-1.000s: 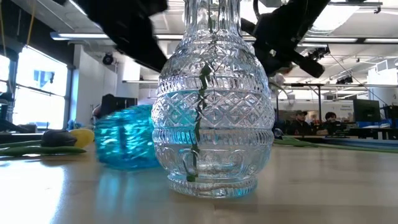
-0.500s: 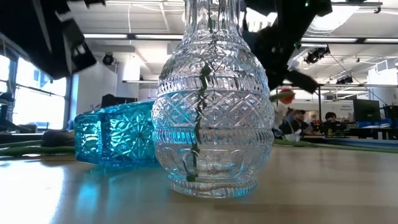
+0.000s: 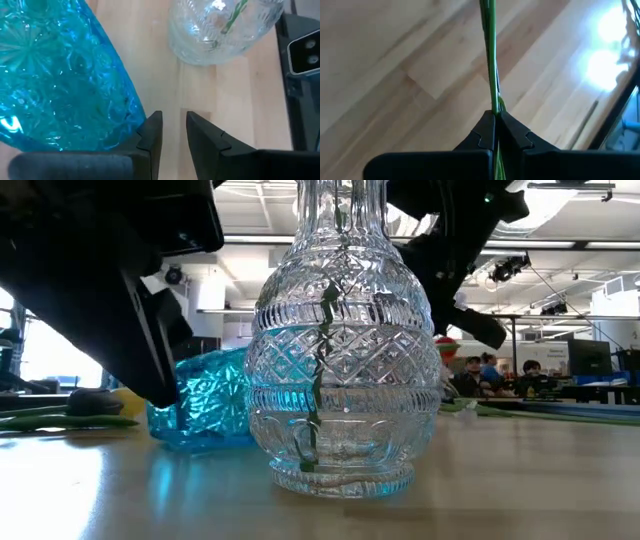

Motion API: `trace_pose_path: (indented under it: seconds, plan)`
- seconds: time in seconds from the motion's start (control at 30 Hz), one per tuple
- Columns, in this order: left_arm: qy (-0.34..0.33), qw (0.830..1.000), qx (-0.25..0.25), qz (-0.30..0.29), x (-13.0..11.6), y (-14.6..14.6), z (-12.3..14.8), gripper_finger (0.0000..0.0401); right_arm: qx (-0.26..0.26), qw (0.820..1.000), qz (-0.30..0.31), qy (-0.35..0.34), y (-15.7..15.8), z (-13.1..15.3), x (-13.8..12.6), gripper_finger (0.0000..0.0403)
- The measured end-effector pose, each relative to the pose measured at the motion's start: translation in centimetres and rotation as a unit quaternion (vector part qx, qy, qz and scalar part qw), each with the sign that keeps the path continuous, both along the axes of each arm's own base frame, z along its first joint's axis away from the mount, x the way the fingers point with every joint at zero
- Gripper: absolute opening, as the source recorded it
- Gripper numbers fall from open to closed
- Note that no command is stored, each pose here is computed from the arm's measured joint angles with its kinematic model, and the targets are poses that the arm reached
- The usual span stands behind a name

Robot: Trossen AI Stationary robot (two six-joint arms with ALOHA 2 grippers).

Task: Sort flowers into vase by color
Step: Adjust the blue vase

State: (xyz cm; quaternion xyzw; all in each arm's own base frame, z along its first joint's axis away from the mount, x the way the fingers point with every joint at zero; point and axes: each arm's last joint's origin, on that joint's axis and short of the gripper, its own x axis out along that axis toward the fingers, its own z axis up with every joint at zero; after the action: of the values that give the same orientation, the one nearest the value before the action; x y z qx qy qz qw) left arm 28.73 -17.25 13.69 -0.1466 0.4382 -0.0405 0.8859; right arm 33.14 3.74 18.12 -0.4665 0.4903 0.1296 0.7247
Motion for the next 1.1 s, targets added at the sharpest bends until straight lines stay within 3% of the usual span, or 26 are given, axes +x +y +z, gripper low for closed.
trace_pose_path:
  seconds: [0.33, 0.8, 1.1]
  plan:
    - [-0.01, 0.998, 0.046, -0.038, 1.5, 2.9, 0.0, 0.0076, 0.021, 0.999, 0.017, -0.034, 1.4, 0.3, 0.4, 0.0]
    - [-0.031, 0.991, 0.121, -0.053, 3.4, 7.4, 0.1, 0.0076, -0.095, 0.992, 0.032, -0.075, 2.0, 3.7, -0.9, 0.0]
    - [-0.109, 0.981, 0.147, -0.06, 5.0, 9.2, 1.1, 0.0076, -0.135, 0.986, 0.061, -0.083, 1.9, 4.5, -0.9, 0.0]
